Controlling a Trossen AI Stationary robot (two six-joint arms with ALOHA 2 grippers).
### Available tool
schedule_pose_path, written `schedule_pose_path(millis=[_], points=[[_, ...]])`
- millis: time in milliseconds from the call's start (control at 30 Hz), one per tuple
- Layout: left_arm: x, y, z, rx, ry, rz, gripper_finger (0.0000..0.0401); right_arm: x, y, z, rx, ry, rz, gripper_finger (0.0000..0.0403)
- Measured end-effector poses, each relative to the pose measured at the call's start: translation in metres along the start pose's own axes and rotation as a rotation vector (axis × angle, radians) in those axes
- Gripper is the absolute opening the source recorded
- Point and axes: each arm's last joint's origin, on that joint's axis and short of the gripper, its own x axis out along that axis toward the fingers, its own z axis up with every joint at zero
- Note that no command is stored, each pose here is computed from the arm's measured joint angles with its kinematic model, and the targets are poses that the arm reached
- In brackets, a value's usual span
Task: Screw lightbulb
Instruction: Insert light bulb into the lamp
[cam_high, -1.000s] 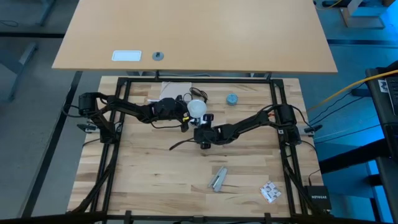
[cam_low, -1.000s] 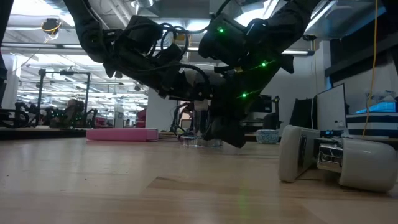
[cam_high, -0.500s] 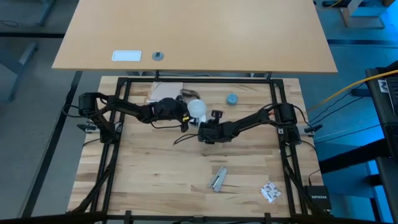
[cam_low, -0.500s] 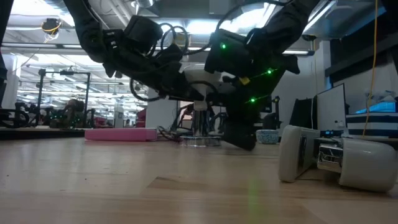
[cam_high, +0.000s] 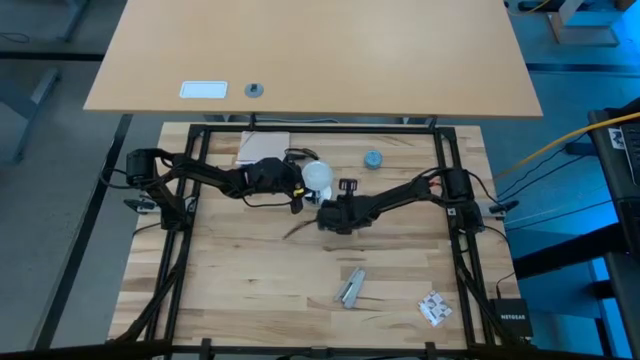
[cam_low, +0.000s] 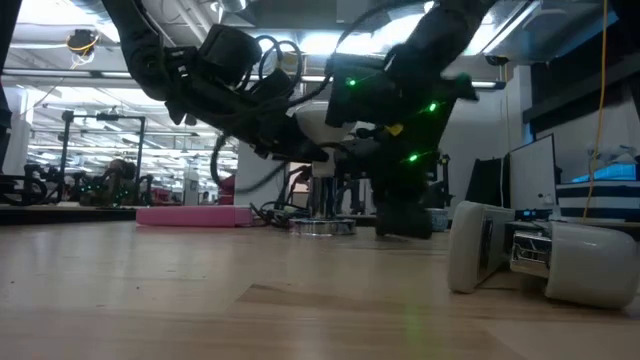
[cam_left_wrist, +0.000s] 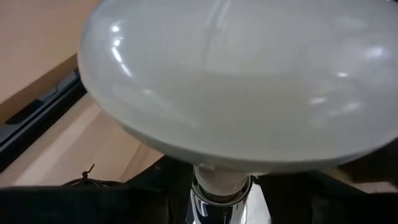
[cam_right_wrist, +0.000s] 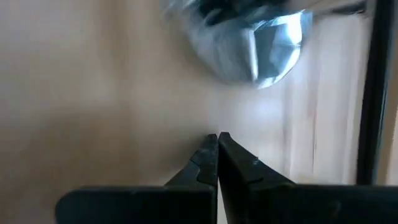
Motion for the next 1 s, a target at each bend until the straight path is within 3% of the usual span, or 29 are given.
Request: schedule_pose_path(millis=[200, 500, 700, 1000], points=[[0.0, -0.006, 0.0, 0.007, -0.001, -0.015, 0.0153, -0.037, 0.001, 0.012, -0.135, 0.059, -0.025, 0.0011], [0.0, -0.016, 0.001, 0.018, -0.003, -0.045, 0.0153, -0.074, 0.01, -0.007, -0.221, 0.179, -0.049, 0.0004], [-0.001, -0.019, 0.001, 0.019, -0.004, -0.049, 0.0153, -0.122, -0.014, -0.03, -0.199, 0.195, -0.147, 0.001], [-0.001, -0.019, 0.002, -0.001, -0.01, -0.051, 0.0153, -0.192, -0.063, -0.072, -0.108, 0.063, -0.266, 0.0007]])
